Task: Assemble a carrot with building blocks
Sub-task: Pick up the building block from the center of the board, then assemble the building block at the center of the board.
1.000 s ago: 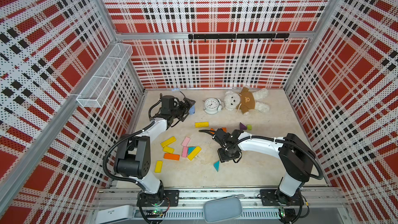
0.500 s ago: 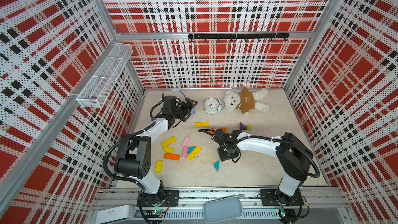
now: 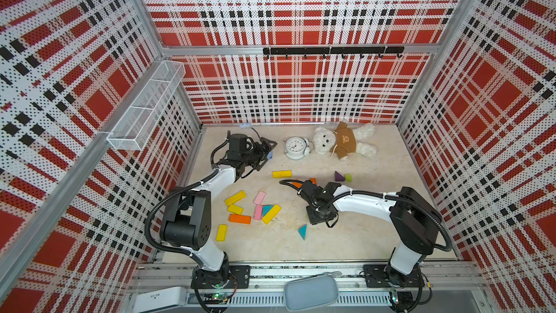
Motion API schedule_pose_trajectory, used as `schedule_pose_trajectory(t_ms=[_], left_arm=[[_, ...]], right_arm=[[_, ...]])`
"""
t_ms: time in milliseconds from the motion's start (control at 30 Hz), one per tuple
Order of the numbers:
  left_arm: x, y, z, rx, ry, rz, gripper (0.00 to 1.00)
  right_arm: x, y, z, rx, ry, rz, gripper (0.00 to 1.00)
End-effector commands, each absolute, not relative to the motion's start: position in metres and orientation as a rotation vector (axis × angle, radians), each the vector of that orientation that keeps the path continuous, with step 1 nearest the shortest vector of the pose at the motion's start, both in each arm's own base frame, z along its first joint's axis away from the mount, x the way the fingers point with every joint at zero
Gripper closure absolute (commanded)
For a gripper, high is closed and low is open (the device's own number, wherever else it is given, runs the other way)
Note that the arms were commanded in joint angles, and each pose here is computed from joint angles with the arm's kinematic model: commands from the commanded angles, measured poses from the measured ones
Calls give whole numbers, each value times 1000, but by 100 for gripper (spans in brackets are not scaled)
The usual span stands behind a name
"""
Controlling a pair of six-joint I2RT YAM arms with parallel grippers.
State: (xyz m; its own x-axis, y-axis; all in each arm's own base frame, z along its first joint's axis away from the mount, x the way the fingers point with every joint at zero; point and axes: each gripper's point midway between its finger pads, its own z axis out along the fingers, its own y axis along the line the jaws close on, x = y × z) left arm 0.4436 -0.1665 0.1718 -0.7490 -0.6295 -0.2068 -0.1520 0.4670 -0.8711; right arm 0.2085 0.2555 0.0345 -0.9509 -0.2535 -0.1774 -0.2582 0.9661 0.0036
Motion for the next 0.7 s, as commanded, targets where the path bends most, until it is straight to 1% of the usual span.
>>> schedule_pose_trajectory(t_ms=[0,133,267,400,667], left_arm=[[444,-175,180,-608,2191,-1270,0],[441,-182,181,-587,2199,-1279,0],[437,-192,187,-542,2202,-1297,0],[433,-200,190,-507,2205,-1306,0],[423,-219,196,-455,2215,-1334,0]], right_arm=[[214,251,48,-350,2885,24,57],[222,249,58,-339,2863,21,57],[232,257,72,-323,2847,95,57],[246,259,81,-327,2838,104,57],[276,234,91,-241,2827,110,56]])
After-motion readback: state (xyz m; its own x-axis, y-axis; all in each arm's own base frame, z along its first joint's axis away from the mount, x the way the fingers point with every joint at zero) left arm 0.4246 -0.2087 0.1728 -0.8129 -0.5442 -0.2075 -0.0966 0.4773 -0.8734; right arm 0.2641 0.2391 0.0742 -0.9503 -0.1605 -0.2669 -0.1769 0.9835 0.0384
